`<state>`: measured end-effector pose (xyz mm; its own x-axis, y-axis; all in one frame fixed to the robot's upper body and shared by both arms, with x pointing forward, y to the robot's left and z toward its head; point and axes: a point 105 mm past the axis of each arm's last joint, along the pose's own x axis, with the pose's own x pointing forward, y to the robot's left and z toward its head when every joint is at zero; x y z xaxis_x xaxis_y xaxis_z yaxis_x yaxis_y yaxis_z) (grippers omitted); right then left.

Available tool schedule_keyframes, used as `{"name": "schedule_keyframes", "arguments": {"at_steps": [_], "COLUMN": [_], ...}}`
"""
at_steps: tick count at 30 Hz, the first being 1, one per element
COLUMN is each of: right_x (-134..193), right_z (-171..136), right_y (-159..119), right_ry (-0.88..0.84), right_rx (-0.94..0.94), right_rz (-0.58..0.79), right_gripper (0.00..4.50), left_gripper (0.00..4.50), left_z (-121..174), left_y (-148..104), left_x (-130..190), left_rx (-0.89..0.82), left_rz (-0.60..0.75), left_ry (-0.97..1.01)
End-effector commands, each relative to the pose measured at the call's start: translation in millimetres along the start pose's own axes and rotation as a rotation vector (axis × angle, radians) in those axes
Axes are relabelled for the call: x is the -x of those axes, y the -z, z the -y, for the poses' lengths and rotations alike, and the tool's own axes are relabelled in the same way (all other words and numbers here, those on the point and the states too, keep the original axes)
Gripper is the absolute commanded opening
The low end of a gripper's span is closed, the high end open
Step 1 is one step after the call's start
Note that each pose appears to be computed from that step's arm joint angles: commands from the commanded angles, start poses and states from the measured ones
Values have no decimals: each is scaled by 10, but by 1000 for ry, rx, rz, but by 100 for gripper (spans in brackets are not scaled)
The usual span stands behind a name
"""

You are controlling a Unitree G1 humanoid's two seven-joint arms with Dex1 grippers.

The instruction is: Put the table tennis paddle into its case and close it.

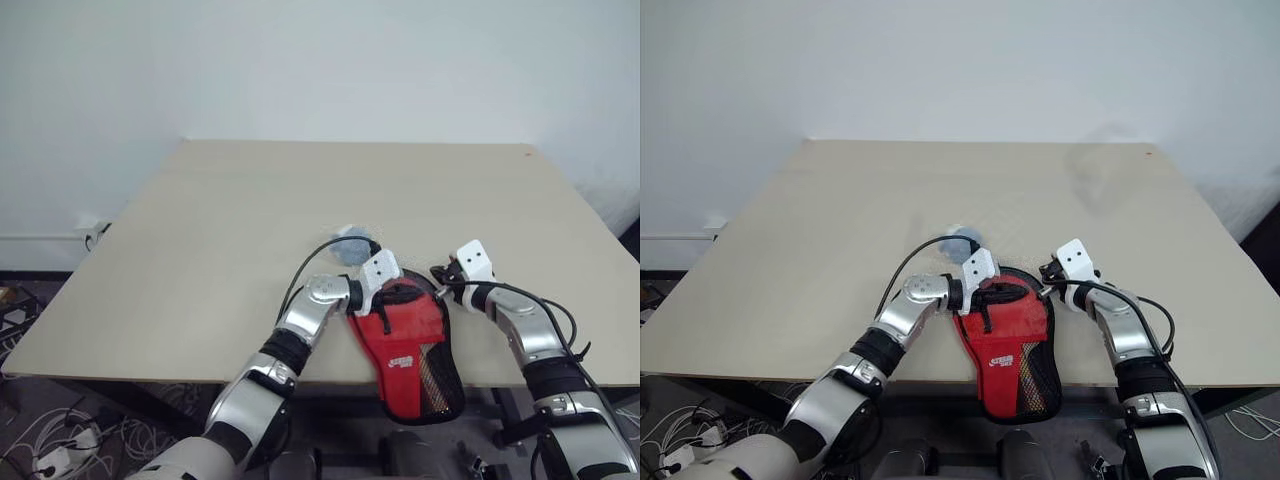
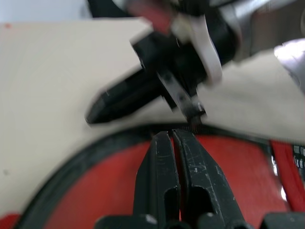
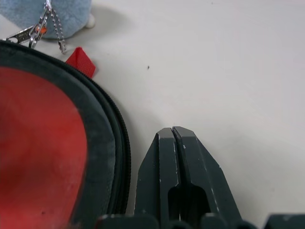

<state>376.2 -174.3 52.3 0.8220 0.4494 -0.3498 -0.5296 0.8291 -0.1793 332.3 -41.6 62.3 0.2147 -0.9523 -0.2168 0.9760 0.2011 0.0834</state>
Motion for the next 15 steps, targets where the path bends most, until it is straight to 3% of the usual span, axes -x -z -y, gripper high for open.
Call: {"name": "schedule_keyframes", "arguments": {"at_steps": [1, 15], "right_x": [11, -35], "right_z": [124, 152], "right_y": [-246, -349], "right_ry": [33, 29], "right_rx": [36, 56], "right_rz": [69, 90], "right_gripper": [0, 0], "left_gripper": [1, 1], "left_z": [-15, 11], "left_y": [-52, 221], "left_x": [-17, 17], "left_rx": [-34, -59], "left_rz": [-7, -167], "left_ry": [-8, 14]}}
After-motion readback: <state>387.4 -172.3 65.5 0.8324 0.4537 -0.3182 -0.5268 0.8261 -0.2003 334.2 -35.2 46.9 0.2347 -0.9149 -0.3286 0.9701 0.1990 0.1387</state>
